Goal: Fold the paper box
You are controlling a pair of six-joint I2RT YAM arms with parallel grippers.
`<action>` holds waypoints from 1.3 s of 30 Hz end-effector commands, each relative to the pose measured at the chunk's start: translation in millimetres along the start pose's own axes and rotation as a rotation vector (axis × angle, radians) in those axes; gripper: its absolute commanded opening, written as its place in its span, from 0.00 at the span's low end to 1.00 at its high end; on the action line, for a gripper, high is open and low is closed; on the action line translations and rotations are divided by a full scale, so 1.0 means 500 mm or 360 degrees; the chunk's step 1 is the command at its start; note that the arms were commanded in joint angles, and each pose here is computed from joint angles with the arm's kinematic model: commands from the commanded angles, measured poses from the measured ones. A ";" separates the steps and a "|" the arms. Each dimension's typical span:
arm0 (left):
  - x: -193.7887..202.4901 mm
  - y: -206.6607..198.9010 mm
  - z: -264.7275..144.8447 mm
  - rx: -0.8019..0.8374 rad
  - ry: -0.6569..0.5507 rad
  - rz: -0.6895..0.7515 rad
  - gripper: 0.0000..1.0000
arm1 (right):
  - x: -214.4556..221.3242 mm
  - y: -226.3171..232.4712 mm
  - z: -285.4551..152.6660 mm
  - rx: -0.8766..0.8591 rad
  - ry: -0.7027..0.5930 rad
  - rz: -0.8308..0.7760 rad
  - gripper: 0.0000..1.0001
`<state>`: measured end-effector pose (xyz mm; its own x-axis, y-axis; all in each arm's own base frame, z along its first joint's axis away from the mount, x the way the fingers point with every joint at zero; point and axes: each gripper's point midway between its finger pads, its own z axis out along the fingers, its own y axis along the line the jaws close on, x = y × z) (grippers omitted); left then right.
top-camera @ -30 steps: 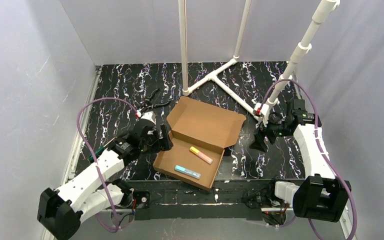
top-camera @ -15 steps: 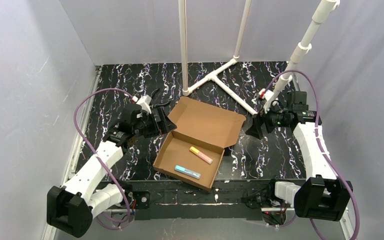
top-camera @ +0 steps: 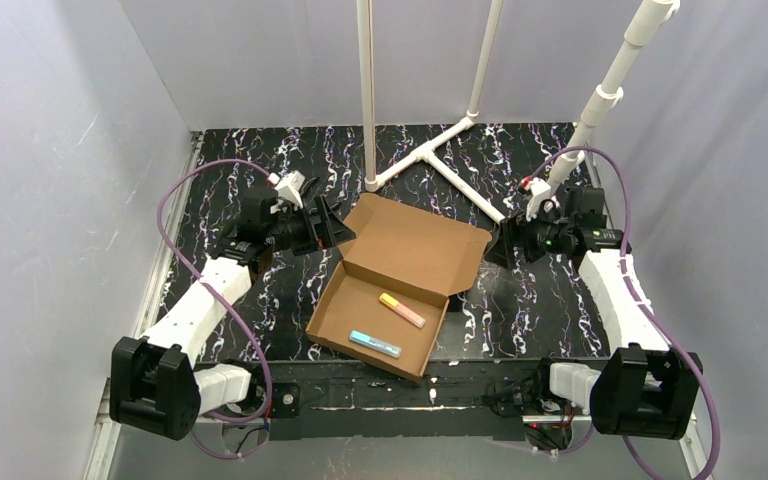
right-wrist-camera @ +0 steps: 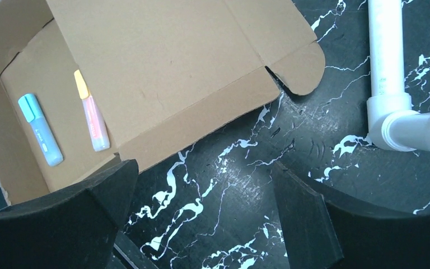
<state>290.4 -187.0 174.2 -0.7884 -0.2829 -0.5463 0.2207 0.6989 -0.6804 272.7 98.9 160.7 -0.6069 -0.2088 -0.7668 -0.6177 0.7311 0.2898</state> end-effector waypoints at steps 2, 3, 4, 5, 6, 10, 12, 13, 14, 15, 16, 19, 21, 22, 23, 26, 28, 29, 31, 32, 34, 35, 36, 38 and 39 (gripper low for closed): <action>-0.038 -0.042 -0.019 0.0100 -0.0063 0.0149 0.98 | -0.009 -0.019 0.021 0.0038 -0.0030 -0.0006 0.98; -0.038 -0.046 -0.019 0.0122 -0.0061 0.0141 0.98 | -0.007 -0.016 0.023 0.0012 -0.0029 -0.0015 0.98; -0.041 -0.051 -0.020 0.0152 -0.0065 0.0128 0.98 | -0.005 -0.013 0.026 -0.0008 -0.0026 -0.0017 0.98; -0.045 -0.052 -0.020 0.0176 -0.0073 0.0107 0.98 | -0.002 -0.012 0.028 -0.0020 -0.0023 -0.0021 0.98; -0.048 -0.049 -0.020 0.0187 -0.0079 0.0082 0.98 | -0.001 -0.010 0.028 -0.0034 -0.0024 -0.0039 0.98; -0.052 -0.029 -0.016 0.0207 -0.0109 0.0045 0.98 | -0.004 -0.002 0.028 -0.0084 -0.0038 -0.0089 0.98; -0.050 -0.024 -0.013 0.0207 -0.0103 0.0056 0.98 | -0.006 -0.003 0.027 -0.0080 -0.0042 -0.0093 0.98; -0.050 -0.022 -0.010 0.0207 -0.0091 0.0070 0.98 | -0.005 -0.005 0.028 -0.0074 -0.0041 -0.0080 0.98; -0.050 -0.021 -0.007 0.0203 -0.0076 0.0076 0.98 | -0.007 -0.008 0.029 -0.0065 -0.0048 -0.0070 0.98; -0.051 -0.019 -0.004 0.0198 -0.0059 0.0079 0.98 | -0.006 -0.010 0.030 -0.0060 -0.0051 -0.0052 0.98; -0.052 -0.016 0.000 0.0187 -0.0042 0.0085 0.98 | -0.004 -0.013 0.032 -0.0052 -0.0054 -0.0037 0.98; -0.054 -0.002 0.017 0.0142 0.0031 0.0065 0.98 | -0.002 -0.026 0.035 -0.0006 -0.0061 -0.0004 0.98; -0.057 0.004 0.027 0.0121 0.0068 0.0054 0.98 | 0.000 -0.030 0.038 0.0012 -0.0064 0.0011 0.98; -0.059 0.008 0.033 0.0109 0.0082 0.0047 0.98 | 0.002 -0.030 0.039 0.0011 -0.0065 0.0020 0.98; -0.060 0.010 0.039 0.0102 0.0099 0.0043 0.98 | 0.002 -0.030 0.041 0.0006 -0.0070 0.0028 0.98; -0.063 0.022 0.058 0.0056 0.0149 0.0048 0.98 | 0.003 -0.026 0.047 -0.0017 -0.0088 0.0071 0.98; -0.069 0.029 0.070 0.0007 0.0183 0.0065 0.98 | 0.006 -0.024 0.049 -0.0026 -0.0097 0.0075 0.98; -0.069 0.037 0.077 -0.0022 0.0203 0.0061 0.98 | 0.007 -0.023 0.049 -0.0028 -0.0105 0.0075 0.98; -0.075 0.050 0.092 -0.0066 0.0230 0.0056 0.97 | 0.014 -0.017 0.050 -0.0042 -0.0113 0.0069 0.98; -0.076 0.056 0.099 -0.0083 0.0243 0.0052 0.96 | 0.017 -0.013 0.049 -0.0050 -0.0118 0.0066 0.98; -0.076 0.070 0.114 -0.0125 0.0268 0.0044 0.94 | 0.023 -0.007 0.048 -0.0065 -0.0132 0.0059 0.98; -0.077 0.077 0.121 -0.0147 0.0281 0.0038 0.93 | 0.026 -0.004 0.047 -0.0066 -0.0140 0.0053 0.98; -0.074 0.085 0.128 -0.0165 0.0300 0.0033 0.92 | 0.028 -0.003 0.046 -0.0066 -0.0147 0.0050 0.98; -0.068 0.092 0.143 -0.0169 0.0337 0.0022 0.91 | 0.029 -0.001 0.043 -0.0070 -0.0161 0.0046 0.98; -0.063 0.095 0.150 -0.0170 0.0357 0.0013 0.90 | 0.027 0.000 0.042 -0.0073 -0.0168 0.0046 0.98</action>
<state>368.6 -192.6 129.4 -0.8815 -0.1685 -0.4412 0.1755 0.7504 -0.6373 269.8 107.5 121.6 -0.6351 -0.1365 -0.7603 -0.5892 0.7222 0.3624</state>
